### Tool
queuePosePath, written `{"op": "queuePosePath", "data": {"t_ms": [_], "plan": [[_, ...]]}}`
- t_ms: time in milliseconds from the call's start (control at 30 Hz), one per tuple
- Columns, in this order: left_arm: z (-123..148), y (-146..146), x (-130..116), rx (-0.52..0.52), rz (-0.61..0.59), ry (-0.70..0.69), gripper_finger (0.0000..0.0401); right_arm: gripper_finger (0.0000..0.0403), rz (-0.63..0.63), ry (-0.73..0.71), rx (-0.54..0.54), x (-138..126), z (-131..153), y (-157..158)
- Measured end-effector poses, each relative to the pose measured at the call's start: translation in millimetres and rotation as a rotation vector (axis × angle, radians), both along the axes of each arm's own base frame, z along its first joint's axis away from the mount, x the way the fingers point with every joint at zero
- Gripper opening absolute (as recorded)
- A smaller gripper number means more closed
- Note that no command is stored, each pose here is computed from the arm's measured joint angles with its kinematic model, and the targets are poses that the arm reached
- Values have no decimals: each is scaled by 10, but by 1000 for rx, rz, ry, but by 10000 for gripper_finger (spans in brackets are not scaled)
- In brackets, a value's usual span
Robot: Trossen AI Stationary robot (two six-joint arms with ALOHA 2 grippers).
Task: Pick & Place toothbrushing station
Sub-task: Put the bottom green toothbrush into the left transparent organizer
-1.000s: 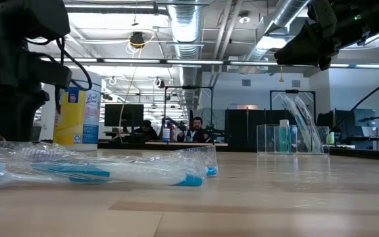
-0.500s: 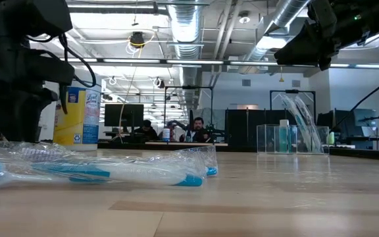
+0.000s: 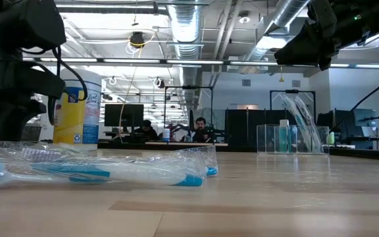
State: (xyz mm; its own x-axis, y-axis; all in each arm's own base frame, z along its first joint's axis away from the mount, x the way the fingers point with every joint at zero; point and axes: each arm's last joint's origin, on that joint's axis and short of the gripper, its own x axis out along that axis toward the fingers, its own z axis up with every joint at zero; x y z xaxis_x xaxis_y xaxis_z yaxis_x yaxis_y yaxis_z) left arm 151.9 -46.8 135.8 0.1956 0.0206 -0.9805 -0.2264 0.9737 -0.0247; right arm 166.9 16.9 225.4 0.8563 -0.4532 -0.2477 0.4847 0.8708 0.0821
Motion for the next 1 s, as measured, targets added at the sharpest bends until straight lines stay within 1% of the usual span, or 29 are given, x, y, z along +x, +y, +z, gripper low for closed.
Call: {"op": "queuePosePath", "data": {"t_ms": [133,267,333,467,633,767,1000], "plan": [[0,-1,0,-3,-1,1,136,128,0,0,0,0,0,0],[0,-3,-1,-12,12,3,111,128,0,0,0,0,0,0],[0,-5,-2,-26,36,5,94,127,0,0,0,0,0,0],[0,-20,-6,-75,34,22,53,128,0,0,0,0,0,0],[6,-29,-5,-109,40,29,7,127,0,0,0,0,0,0],[45,-40,25,-122,76,19,3,124,0,0,0,0,0,0],[291,-98,205,-156,71,-73,0,123,0,0,0,0,0,0]]}}
